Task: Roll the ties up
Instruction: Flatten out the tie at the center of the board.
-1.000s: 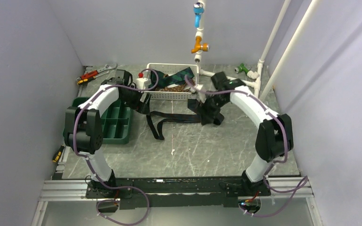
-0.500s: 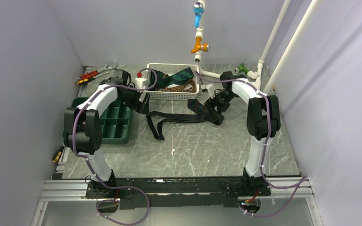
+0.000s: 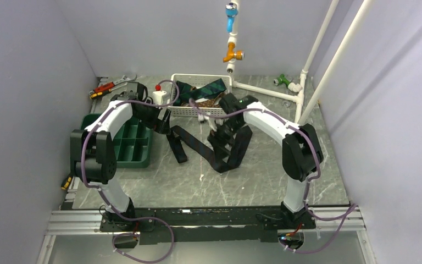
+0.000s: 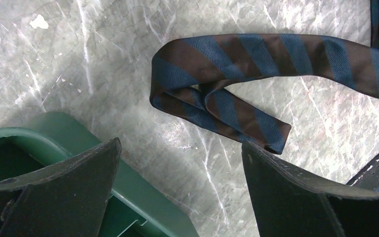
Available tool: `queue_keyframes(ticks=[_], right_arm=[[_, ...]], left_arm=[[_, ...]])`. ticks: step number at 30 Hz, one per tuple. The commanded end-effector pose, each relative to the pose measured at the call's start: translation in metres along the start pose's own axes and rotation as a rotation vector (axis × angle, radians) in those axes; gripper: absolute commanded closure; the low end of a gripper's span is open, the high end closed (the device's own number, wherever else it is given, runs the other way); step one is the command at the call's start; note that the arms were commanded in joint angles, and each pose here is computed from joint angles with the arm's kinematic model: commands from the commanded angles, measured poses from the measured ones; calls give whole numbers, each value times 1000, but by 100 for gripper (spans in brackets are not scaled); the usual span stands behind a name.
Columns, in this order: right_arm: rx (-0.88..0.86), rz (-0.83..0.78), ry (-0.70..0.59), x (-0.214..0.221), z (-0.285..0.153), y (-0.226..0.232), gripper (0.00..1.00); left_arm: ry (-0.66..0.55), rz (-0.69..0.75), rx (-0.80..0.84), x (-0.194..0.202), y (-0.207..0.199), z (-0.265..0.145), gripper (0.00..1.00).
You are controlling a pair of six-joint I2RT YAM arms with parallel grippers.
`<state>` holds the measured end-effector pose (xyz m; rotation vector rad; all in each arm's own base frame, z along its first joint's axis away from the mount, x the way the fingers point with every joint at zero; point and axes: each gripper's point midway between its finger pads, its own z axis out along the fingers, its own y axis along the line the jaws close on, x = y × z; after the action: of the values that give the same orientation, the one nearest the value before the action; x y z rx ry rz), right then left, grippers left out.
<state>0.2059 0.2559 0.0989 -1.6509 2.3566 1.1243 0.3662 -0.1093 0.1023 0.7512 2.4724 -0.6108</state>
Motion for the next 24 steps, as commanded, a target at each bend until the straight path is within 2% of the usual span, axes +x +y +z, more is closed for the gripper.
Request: queue_keyframes(ticks=[1, 6, 10, 16, 21, 24], right_arm=[[136, 5, -156, -49, -52, -42, 19], [445, 18, -77, -6, -80, -124, 22], [508, -15, -20, 1, -77, -154, 23], [528, -4, 56, 15, -53, -180, 24], [556, 35, 226, 79, -45, -182, 32], [565, 93, 268, 117, -55, -168, 36]], left_arm=[[-9, -8, -20, 5, 2, -14, 1], [-37, 13, -29, -1, 1, -18, 2], [-36, 8, -21, -4, 1, -17, 2], [-44, 5, -39, -7, 3, -20, 2], [-49, 56, -28, -6, 0, -23, 5], [-58, 118, -30, -8, -1, -24, 8]])
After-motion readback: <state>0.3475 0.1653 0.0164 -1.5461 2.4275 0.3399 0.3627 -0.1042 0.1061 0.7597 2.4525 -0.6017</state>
